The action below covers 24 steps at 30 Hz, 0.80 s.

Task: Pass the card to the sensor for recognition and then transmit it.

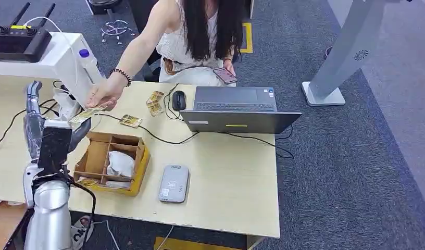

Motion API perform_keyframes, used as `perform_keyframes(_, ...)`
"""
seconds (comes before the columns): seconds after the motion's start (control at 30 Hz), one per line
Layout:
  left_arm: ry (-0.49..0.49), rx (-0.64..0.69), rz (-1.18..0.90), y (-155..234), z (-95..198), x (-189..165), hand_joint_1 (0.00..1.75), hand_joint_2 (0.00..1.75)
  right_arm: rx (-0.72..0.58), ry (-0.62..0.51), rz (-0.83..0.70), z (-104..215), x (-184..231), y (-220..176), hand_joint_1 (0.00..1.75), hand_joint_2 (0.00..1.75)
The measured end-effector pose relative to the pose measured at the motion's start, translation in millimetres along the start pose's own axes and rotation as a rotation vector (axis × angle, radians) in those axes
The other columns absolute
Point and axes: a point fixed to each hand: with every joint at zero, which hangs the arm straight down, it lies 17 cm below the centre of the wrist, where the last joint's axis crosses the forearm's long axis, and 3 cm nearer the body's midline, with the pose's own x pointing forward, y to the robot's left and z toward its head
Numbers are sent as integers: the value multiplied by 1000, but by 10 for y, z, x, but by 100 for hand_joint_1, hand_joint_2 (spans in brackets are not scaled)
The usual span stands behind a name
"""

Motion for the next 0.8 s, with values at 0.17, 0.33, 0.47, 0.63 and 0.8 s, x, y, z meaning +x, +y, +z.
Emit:
perform_keyframes(0.17,-38,-2,-162,7,-287,81,0,175,15,15,17,-13,-12,69,0,0)
perform_keyframes(0.33,-77,11,-327,46,-535,150,175,175,26,30,29,-24,-27,136,0,0)
perform_keyframes(0.47,-109,27,-450,98,-712,203,175,175,35,43,39,-30,-46,185,0,0)
perform_keyframes(0.63,-162,51,-609,164,-903,288,175,175,40,65,56,-28,-101,236,0,0)
perform_keyframes(0.8,-184,65,-681,196,-985,297,175,175,53,81,76,-19,-149,299,0,0)
